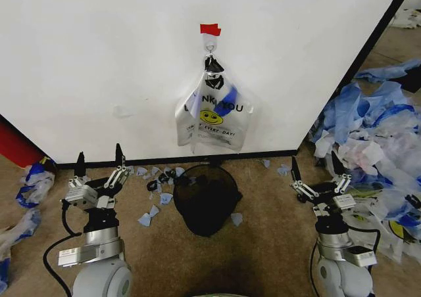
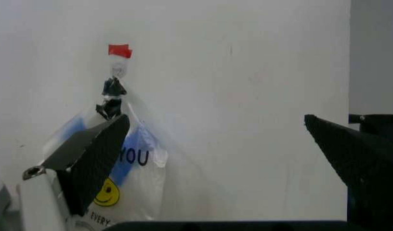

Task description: Pick up the garbage bag from the wall and place it over the trash bin.

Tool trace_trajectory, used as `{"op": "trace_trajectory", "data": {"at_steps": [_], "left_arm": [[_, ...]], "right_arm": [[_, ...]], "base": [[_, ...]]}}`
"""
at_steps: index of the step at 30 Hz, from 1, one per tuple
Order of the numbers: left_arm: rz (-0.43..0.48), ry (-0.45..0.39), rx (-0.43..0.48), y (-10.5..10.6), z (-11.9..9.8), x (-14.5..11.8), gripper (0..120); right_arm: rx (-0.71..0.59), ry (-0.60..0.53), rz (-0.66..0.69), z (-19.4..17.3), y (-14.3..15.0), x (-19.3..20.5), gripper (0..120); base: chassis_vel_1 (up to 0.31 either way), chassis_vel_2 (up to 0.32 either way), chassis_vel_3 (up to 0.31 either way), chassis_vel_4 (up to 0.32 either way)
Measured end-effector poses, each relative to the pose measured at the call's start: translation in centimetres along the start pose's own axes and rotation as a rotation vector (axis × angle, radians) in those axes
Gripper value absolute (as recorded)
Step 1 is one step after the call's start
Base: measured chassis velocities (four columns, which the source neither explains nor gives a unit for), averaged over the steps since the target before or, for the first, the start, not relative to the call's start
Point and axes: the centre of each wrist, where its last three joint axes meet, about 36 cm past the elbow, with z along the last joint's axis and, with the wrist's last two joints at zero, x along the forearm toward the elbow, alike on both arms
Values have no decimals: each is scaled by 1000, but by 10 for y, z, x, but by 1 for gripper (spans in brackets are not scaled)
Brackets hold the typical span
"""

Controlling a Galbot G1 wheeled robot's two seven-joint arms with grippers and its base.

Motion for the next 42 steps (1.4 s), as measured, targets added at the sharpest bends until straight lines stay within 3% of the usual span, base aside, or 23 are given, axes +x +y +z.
{"op": "trace_trajectory", "data": {"at_steps": [8,13,15,20,21,27,34,42], "left_arm": [[-2,-2,5,0,0,-2,98],[-8,5,7,0,0,-1,98],[-16,8,9,1,0,0,98],[-25,18,8,1,-2,2,98],[-25,18,8,1,-2,2,98],[-27,35,9,3,1,3,98],[-31,44,2,5,-1,6,98],[-31,52,-11,11,-4,8,97]], "right_arm": [[-52,-5,-12,3,8,-8,100],[-182,-20,-17,2,14,-31,100],[-290,-26,-10,-1,22,-45,100],[-708,-2,36,-18,58,-86,100],[-708,-2,36,-18,58,-86,100],[-1054,59,85,-28,89,-116,100],[-1300,49,102,-30,106,-160,100],[-1395,61,97,-4,117,-207,100]], "base": [[0,0,0,0],[0,0,0,0],[0,0,0,0],[0,0,0,0],[0,0,0,0],[0,0,0,0],[0,0,0,0],[0,0,0,0]]}}
